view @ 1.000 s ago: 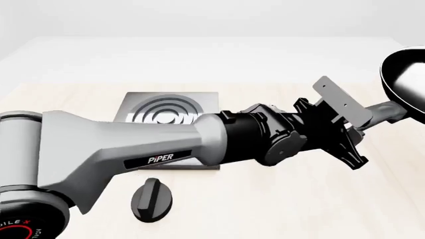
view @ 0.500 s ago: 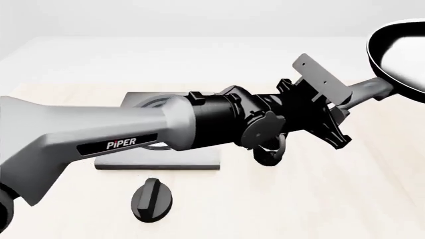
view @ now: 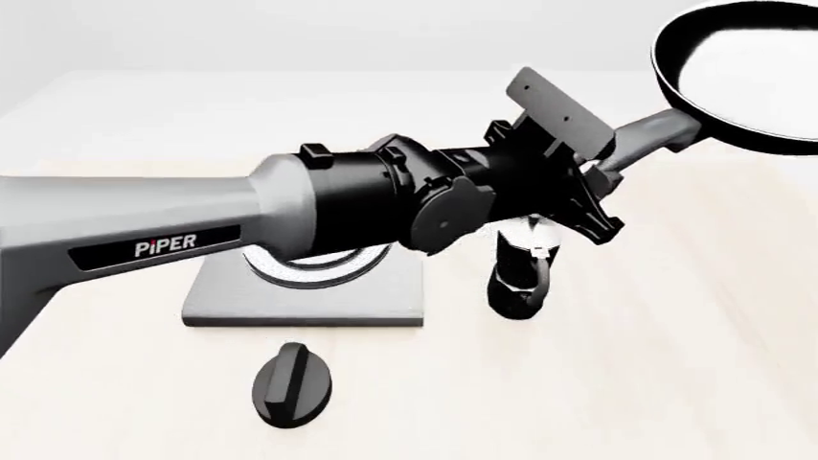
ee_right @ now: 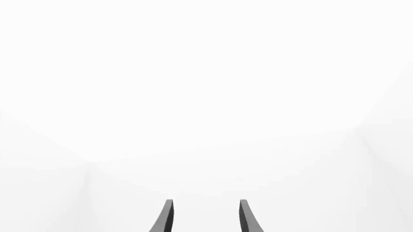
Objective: Put the frying pan on the stove.
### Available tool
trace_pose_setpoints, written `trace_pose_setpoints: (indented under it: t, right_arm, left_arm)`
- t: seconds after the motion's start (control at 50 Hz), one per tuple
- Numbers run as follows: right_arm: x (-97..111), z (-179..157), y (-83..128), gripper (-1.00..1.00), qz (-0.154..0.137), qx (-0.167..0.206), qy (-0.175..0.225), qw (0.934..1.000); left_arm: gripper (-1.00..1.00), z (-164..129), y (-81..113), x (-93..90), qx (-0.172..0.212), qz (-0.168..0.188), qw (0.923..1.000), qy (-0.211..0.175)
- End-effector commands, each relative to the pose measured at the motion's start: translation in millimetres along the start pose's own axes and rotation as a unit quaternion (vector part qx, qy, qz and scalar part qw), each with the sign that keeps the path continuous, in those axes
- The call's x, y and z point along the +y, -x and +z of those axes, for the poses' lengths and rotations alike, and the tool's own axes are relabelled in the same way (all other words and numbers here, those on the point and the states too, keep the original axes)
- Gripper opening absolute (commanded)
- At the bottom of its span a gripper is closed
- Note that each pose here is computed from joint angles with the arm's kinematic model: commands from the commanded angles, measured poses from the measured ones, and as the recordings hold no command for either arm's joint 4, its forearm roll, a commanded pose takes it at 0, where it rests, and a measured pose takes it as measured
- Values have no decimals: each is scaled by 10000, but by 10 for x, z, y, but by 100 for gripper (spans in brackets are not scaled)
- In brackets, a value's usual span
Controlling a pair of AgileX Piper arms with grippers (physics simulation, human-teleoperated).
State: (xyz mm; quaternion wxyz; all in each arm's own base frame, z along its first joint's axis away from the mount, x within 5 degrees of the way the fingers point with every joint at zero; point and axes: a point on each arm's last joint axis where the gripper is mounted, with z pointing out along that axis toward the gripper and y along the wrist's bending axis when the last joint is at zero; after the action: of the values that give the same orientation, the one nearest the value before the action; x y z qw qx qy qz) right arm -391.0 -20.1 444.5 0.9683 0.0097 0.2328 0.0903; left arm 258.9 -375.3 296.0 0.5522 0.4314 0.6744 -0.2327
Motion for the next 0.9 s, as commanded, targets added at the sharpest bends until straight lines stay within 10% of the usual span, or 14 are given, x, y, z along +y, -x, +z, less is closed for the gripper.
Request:
trace_pose_setpoints:
  t: [0.02, 0.9]
  right_arm:
    - [-12, 1, 0, 100, -3, 5, 6, 10000]
    - [70, 215, -132, 100, 39, -4, -53, 10000]
  left_arm:
    - [-100, -188, 218, 171, -350, -109, 9991, 207]
    - [-100, -635, 144, 654, -442, -298, 9951, 829]
